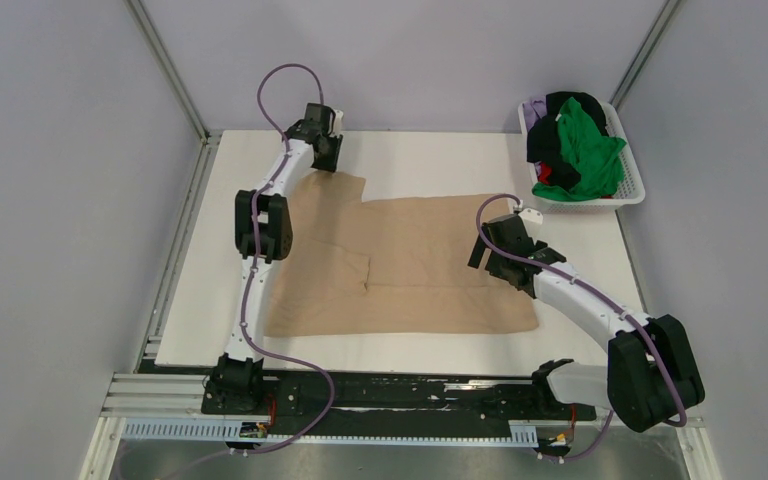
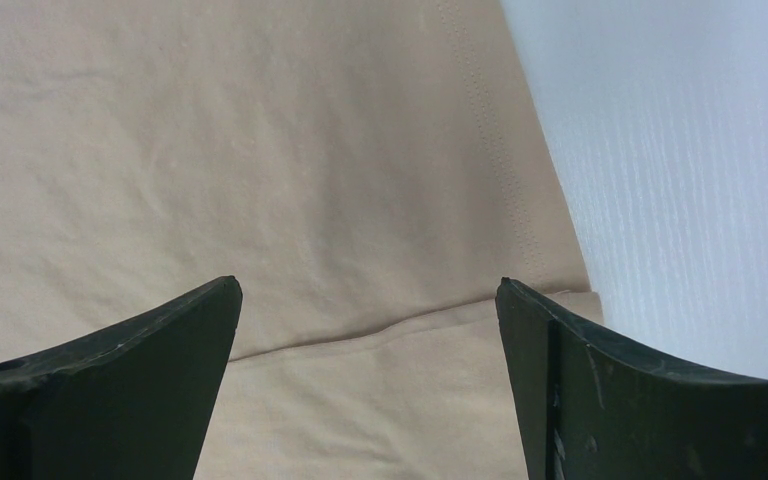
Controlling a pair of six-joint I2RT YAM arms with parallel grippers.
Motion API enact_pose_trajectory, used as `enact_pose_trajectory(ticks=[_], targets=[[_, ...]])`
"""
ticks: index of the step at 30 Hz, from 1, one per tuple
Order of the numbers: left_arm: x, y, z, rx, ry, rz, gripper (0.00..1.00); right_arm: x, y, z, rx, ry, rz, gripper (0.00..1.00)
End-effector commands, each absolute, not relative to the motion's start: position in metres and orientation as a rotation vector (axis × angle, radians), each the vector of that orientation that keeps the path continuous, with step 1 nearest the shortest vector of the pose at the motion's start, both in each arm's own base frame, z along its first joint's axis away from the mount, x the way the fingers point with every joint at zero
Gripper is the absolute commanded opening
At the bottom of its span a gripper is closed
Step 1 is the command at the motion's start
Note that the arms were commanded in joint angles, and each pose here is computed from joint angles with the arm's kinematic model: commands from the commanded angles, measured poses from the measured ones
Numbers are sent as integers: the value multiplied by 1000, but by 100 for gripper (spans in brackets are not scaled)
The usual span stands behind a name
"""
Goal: Fold and stack the t-shirts
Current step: Grab the side of the flattened tshirt furthest away from the robot with both arms
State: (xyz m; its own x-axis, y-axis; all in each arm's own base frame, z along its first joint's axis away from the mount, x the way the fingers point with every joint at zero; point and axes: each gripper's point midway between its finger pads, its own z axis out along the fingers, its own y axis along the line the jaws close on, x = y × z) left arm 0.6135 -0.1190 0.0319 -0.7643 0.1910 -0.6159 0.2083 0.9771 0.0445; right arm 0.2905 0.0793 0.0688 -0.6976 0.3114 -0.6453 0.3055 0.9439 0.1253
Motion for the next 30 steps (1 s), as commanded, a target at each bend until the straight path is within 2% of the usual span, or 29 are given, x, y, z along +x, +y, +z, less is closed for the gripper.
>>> enact_pose_trajectory(ticks=[1,4,7,13,21,26,30], targets=[[603,-110,41,302,2496,-5,35,297,79,77,428,2349,24,98],[605,-115,43,333,2479,-40,24,293,77,79,440,2347,21,97],[606,-114,50,343,2461,-36,1,295,75,87,453,2315,22,97],[603,-122,70,359,2412,-93,0,315,77,119,478,2249,41,98],[593,-139,95,386,2344,-224,0,383,58,155,632,2226,-11,99],[585,-148,107,411,2312,-292,0,439,74,143,548,2324,-38,98],[581,-157,115,422,2283,-361,0,480,66,118,559,2373,-195,100]])
